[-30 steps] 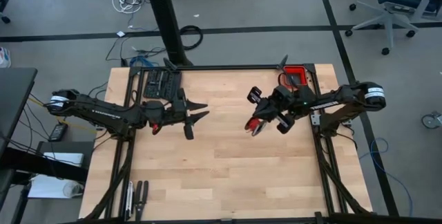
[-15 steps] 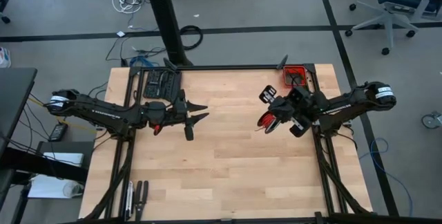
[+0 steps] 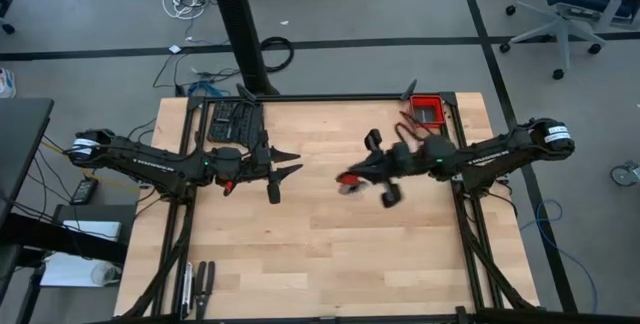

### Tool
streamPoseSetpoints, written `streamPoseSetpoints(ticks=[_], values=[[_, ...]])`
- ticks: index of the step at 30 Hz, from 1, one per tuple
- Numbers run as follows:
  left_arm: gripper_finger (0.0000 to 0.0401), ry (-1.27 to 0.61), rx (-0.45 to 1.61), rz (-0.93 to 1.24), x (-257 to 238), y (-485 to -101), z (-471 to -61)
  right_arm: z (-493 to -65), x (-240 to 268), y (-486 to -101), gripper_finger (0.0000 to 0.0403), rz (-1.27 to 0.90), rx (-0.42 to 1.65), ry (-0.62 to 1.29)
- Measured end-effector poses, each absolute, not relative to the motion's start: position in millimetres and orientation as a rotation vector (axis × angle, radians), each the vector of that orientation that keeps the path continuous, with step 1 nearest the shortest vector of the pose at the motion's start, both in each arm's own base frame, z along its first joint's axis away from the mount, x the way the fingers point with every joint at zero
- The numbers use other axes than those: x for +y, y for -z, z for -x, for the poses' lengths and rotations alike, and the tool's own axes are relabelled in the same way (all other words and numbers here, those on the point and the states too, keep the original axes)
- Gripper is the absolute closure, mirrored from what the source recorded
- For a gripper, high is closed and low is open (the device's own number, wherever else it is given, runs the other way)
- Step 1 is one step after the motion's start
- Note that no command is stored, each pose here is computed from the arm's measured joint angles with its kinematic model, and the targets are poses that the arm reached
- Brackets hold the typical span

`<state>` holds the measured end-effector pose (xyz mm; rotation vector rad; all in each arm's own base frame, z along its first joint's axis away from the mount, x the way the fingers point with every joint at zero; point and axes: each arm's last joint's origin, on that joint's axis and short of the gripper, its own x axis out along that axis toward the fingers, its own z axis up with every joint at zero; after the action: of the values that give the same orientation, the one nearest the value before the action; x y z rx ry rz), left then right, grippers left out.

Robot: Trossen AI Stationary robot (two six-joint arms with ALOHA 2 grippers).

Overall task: Coil cords
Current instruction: Uncoil the red wire from the black spool

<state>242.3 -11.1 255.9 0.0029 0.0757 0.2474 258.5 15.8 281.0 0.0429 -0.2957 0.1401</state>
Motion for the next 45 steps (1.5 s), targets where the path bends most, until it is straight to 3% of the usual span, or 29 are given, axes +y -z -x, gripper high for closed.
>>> streamPoseSetpoints(ticks=[6, 16, 24, 45], values=[[0.0279, -0.246, 0.082, 0.019, -11.2, -255.0, -242.2, -262.4, 3.9, -267.9, 0.0401, -0.002, -0.164, -0.053], [0.0279, -0.182, 0.094, 0.051, -14.2, -250.2, -255.4, -275.5, 7.7, -240.5, 0.0402, 0.180, -0.024, -0.113], [0.0279, -0.153, 0.303, 0.034, -18.3, -256.1, -291.8, -279.7, 3.5, -240.4, 0.0402, 0.153, -0.023, -0.091], [0.0279, -0.121, 0.256, 0.016, -21.1, -261.9, -316.1, -282.8, 3.3, -246.4, 0.0402, 0.183, -0.025, -0.083]])
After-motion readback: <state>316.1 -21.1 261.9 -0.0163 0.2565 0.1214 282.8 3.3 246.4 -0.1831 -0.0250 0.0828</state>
